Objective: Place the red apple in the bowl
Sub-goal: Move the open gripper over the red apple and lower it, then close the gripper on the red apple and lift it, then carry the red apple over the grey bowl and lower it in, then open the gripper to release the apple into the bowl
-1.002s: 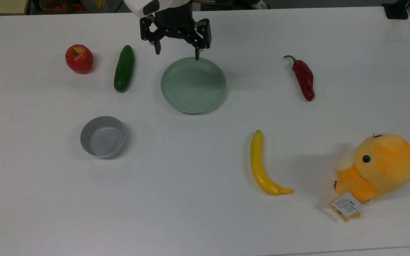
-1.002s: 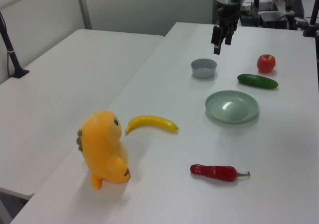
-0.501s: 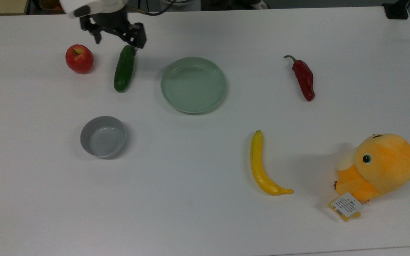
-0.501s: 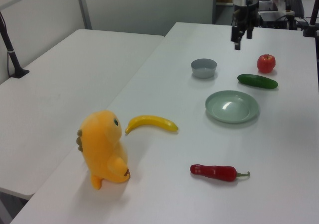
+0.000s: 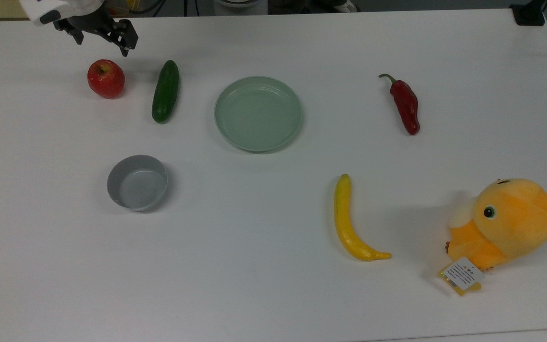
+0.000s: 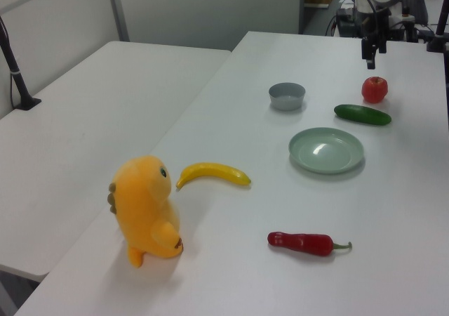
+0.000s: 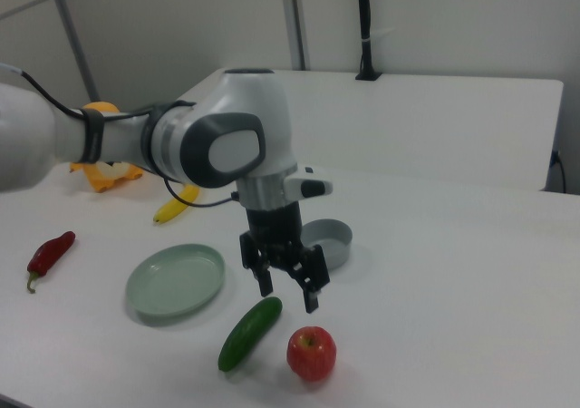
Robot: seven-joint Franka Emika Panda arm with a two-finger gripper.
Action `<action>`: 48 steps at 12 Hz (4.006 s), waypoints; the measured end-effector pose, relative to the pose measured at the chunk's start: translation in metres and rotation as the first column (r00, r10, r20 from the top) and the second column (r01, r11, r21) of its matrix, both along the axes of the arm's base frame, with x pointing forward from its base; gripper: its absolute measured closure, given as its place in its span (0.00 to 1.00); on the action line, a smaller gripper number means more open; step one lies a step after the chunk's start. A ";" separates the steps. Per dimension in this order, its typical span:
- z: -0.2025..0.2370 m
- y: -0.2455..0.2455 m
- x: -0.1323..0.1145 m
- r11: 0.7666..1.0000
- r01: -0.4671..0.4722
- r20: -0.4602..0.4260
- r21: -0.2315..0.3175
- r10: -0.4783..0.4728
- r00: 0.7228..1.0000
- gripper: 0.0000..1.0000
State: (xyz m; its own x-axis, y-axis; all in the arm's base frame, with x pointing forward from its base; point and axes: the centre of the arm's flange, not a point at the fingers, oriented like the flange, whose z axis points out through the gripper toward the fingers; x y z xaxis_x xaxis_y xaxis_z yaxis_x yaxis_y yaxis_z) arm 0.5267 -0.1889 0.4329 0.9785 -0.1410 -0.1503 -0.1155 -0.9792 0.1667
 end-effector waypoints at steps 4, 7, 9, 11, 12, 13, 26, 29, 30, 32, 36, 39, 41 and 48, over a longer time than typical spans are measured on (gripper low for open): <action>-0.051 -0.015 0.002 0.998 -0.032 -0.040 -0.047 0.030 0.999 0.00; -0.076 -0.025 0.003 0.997 -0.040 -0.070 -0.063 0.035 0.997 0.00; -0.085 -0.027 0.004 0.997 -0.042 -0.077 -0.063 0.038 0.996 0.00; -0.094 -0.026 0.004 0.997 -0.045 -0.092 -0.060 0.039 0.995 0.00; -0.097 -0.026 0.005 0.997 -0.047 -0.099 -0.059 0.041 0.994 0.01; -0.100 -0.025 0.006 0.997 -0.051 -0.097 -0.060 0.045 0.994 0.04; -0.022 -0.003 0.059 0.970 0.243 0.205 -0.018 -0.235 0.950 0.26; 0.005 0.042 0.089 0.936 0.345 0.284 0.069 -0.350 0.893 0.26; 0.006 0.057 0.103 0.930 0.355 0.293 0.095 -0.367 0.883 0.26; -0.003 0.066 0.132 0.925 0.354 0.387 0.138 -0.380 0.840 0.26; -0.048 0.079 0.157 0.926 0.346 0.414 0.152 -0.378 0.828 0.26; -0.056 0.084 0.162 0.927 0.341 0.410 0.155 -0.374 0.832 0.29; -0.054 0.085 0.163 0.928 0.339 0.413 0.156 -0.373 0.831 0.11; -0.030 0.094 0.160 0.946 0.290 0.399 0.144 -0.324 0.858 0.00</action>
State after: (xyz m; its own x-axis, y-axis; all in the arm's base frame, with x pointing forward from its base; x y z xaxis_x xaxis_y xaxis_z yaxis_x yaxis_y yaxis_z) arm 0.6870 -0.0953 0.4032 0.8623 -0.4493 0.2338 -0.4541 -0.8902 -0.0358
